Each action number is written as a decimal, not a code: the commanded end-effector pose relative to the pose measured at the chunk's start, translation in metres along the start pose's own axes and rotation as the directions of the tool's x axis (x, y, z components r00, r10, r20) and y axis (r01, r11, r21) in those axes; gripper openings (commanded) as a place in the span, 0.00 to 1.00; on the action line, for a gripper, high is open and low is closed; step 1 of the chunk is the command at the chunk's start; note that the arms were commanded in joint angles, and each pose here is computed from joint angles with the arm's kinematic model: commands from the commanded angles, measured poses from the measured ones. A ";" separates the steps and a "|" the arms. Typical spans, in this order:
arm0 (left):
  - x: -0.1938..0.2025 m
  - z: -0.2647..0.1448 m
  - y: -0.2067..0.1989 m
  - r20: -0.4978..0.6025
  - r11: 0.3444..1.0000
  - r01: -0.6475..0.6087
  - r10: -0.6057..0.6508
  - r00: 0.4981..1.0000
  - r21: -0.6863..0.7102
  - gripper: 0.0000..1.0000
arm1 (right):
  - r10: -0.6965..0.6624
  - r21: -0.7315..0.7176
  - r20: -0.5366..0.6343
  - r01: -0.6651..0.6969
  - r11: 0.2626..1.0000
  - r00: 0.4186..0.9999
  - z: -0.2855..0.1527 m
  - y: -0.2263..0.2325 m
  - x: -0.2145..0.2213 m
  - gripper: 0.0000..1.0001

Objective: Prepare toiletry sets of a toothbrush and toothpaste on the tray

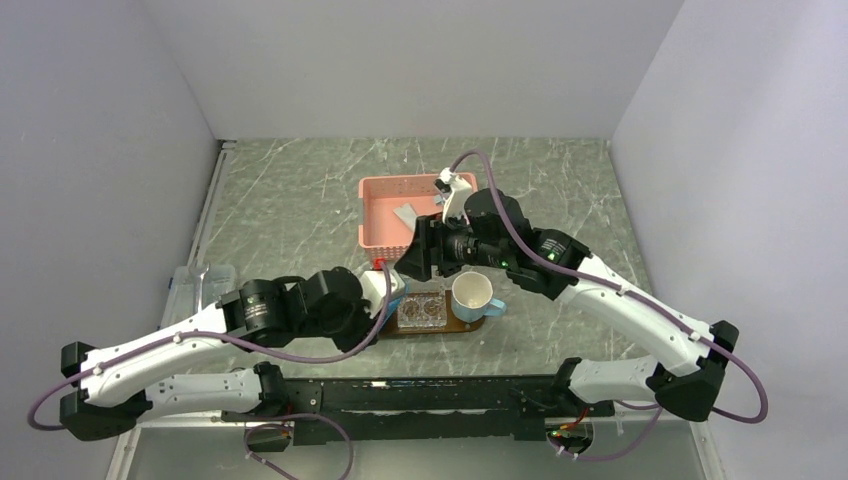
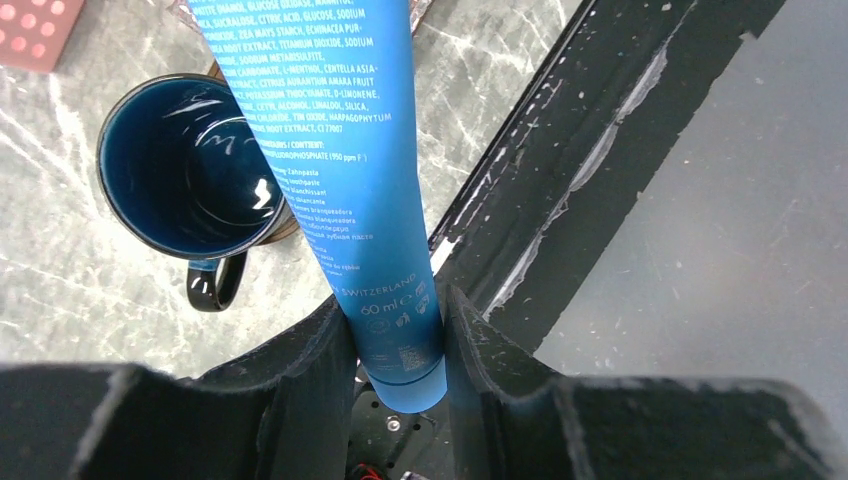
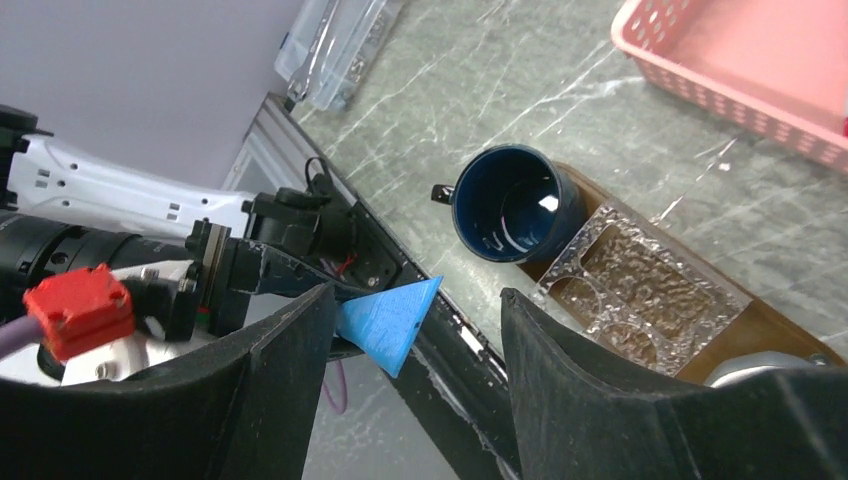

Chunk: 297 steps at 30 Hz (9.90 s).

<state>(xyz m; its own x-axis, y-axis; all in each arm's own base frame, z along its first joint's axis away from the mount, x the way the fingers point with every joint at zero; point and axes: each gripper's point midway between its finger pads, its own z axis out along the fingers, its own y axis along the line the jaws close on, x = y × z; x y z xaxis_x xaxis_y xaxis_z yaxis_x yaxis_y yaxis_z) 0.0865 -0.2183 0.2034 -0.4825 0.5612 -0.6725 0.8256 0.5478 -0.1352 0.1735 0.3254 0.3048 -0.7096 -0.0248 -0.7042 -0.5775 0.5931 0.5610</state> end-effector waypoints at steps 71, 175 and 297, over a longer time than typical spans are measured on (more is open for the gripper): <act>-0.038 -0.030 -0.015 0.288 0.988 -0.130 0.148 0.946 -0.080 0.91 | 0.008 -0.144 -0.167 -0.032 0.989 0.986 -0.021 0.010 0.025 0.00; -0.018 -0.069 0.178 0.525 0.725 0.541 -0.289 0.801 -0.426 0.98 | -0.484 0.271 -0.359 0.586 0.764 0.798 0.058 -0.057 0.047 0.00; -0.016 -0.042 0.188 0.448 0.735 0.522 -0.327 0.832 -0.433 0.99 | -0.113 0.506 -0.240 0.224 0.833 0.964 0.168 -0.213 -0.056 0.60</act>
<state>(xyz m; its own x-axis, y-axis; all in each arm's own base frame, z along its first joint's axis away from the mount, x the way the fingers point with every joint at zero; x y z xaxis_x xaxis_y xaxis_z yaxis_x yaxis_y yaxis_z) 0.2310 -0.0942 0.2127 -0.5697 0.0112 -0.8218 0.2092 0.9689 -0.1319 0.3830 0.3241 0.1449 -0.7406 -0.3233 -0.5890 -0.4418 0.8948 0.0644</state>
